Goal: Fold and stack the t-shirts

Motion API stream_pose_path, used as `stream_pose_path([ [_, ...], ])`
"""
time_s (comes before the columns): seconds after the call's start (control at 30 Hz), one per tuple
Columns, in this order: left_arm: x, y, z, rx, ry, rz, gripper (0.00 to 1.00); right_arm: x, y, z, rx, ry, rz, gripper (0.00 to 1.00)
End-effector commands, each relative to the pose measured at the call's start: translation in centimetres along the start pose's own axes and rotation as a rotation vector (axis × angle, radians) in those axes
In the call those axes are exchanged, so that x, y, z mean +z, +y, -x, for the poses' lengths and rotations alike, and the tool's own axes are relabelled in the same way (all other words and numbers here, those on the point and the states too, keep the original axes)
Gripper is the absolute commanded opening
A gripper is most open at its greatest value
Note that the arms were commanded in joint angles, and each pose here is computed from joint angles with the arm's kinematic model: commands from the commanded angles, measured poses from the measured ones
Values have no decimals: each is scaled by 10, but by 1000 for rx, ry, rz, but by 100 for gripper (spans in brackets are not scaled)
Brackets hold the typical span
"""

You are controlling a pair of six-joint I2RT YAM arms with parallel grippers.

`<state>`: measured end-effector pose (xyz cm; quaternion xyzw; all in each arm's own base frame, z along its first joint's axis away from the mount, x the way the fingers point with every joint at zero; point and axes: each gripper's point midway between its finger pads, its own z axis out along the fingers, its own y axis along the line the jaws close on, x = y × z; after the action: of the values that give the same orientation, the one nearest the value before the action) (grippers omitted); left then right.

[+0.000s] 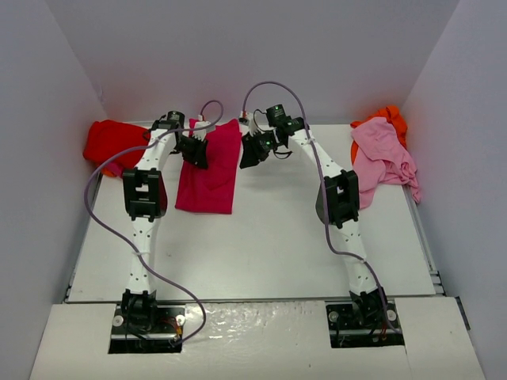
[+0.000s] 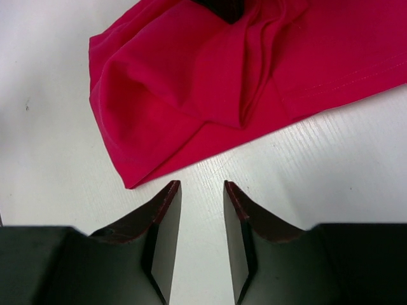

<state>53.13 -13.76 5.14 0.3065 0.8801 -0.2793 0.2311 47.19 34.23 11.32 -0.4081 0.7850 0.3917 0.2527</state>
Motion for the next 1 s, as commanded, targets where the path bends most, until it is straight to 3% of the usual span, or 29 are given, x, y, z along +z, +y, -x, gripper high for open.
stream_pose_path([
  [0.0, -26, 2, 28, 52, -67, 61, 0, -3, 11, 13, -35, -18, -6, 33],
  [0.07, -29, 0, 28, 58, -69, 60, 0, 1, 11, 12, -40, -8, -19, 38],
  [0.13, -34, -5, 32, 71, -73, 54, 0, 6, 11, 11, -44, -2, -25, 51],
  [0.17, -38, -8, 34, 85, -76, 52, 3, 7, 12, 10, -44, 3, -26, 51],
  [0.3, -49, -5, 37, 157, -68, 91, 19, 1, 12, 8, -63, 12, -40, 49],
  [0.47, -51, -7, 29, 248, -2, 94, 28, -11, 6, -4, -71, 41, -77, 48],
  [0.8, -51, -21, 22, 540, 156, 138, 31, -27, 0, -21, -78, 81, -120, 47],
  [0.97, -57, -17, 37, 609, 145, 173, 31, -27, -2, -24, -74, 90, -123, 46],
])
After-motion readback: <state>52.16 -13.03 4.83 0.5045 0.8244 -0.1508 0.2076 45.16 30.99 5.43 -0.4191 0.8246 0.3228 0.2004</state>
